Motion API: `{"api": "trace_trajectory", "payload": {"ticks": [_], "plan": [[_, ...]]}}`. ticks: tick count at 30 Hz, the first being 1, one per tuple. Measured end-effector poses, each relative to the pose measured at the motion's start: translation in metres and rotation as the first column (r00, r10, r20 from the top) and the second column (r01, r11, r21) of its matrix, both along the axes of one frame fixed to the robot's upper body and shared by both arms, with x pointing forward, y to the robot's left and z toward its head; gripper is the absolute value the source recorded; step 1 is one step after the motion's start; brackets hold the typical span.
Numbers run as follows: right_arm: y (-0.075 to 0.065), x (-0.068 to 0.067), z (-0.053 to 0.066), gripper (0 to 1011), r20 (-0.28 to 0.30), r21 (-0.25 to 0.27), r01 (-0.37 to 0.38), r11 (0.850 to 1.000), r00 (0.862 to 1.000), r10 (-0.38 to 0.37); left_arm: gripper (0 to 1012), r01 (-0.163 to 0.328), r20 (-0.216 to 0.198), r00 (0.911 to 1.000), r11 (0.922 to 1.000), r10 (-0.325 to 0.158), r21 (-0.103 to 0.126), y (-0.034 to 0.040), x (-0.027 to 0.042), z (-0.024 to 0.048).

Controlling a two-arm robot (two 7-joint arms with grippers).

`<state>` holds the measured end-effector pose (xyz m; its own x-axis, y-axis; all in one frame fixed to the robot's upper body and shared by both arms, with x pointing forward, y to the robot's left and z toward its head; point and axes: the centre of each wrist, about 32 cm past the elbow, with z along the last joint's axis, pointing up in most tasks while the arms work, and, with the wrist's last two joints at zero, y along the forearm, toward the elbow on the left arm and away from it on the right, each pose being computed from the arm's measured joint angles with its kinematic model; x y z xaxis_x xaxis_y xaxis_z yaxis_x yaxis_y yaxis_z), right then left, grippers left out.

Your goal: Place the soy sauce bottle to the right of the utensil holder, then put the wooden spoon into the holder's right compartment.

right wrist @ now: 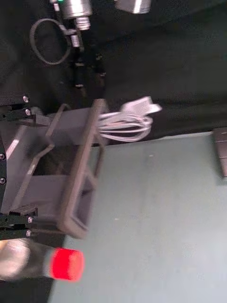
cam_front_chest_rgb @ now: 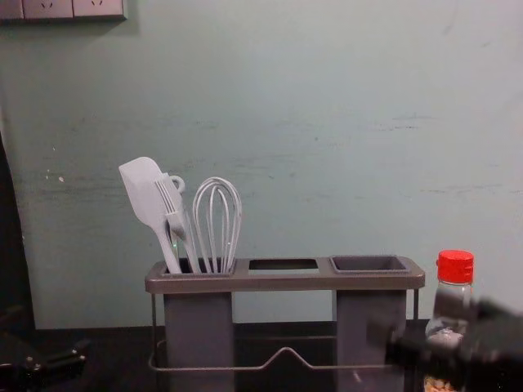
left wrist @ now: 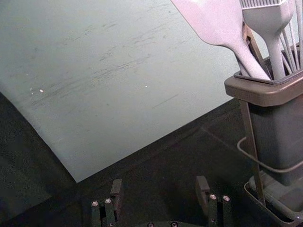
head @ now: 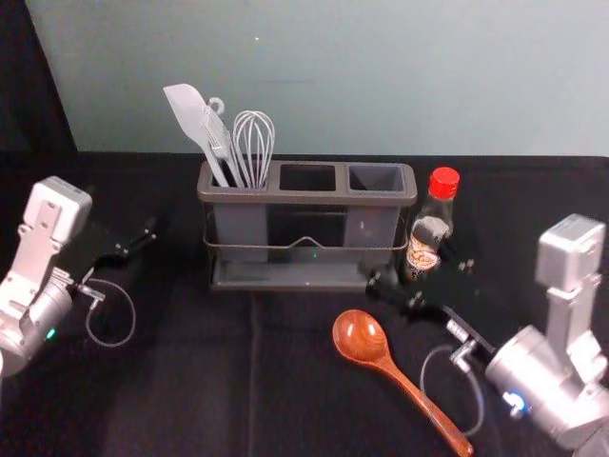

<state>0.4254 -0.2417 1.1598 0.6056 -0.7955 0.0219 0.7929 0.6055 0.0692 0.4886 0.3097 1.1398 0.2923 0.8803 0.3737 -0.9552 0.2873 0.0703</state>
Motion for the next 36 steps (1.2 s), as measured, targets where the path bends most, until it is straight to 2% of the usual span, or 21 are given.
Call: {"api": "trace_trajectory", "payload": {"ticks": [4,6,13,31,34,36], "plan": [[0.008,-0.007,-0.010,1003,-0.059,-0.053,0.024,0.998,0.998,-0.027,1000,0.000,0.000,1.0000,1.0000,0.000,0.000,0.0000,0.0000,0.0000],[0.013,-0.011,-0.018,1003,-0.103,-0.097,0.031,0.995,0.994,-0.042,1000,0.000,0.000,1.0000,1.0000,0.000,0.000,0.0000,0.0000,0.0000],[0.017,-0.013,-0.026,1003,-0.139,-0.124,0.030,0.992,0.989,-0.047,1000,0.000,0.000,1.0000,1.0000,0.000,0.000,0.0000,0.0000,0.0000],[0.016,-0.013,-0.025,1003,-0.133,-0.120,0.031,0.992,0.990,-0.047,1000,0.000,0.000,1.0000,1.0000,0.000,0.000,0.0000,0.0000,0.0000],[0.016,-0.012,-0.023,1003,-0.130,-0.134,0.022,0.991,0.991,-0.040,1000,0.000,0.000,1.0000,1.0000,0.000,0.000,0.0000,0.0000,0.0000],[0.016,-0.011,-0.017,1003,-0.138,-0.153,0.014,0.988,0.990,-0.035,1000,0.000,0.000,1.0000,1.0000,0.000,0.000,0.0000,0.0000,0.0000]]}}
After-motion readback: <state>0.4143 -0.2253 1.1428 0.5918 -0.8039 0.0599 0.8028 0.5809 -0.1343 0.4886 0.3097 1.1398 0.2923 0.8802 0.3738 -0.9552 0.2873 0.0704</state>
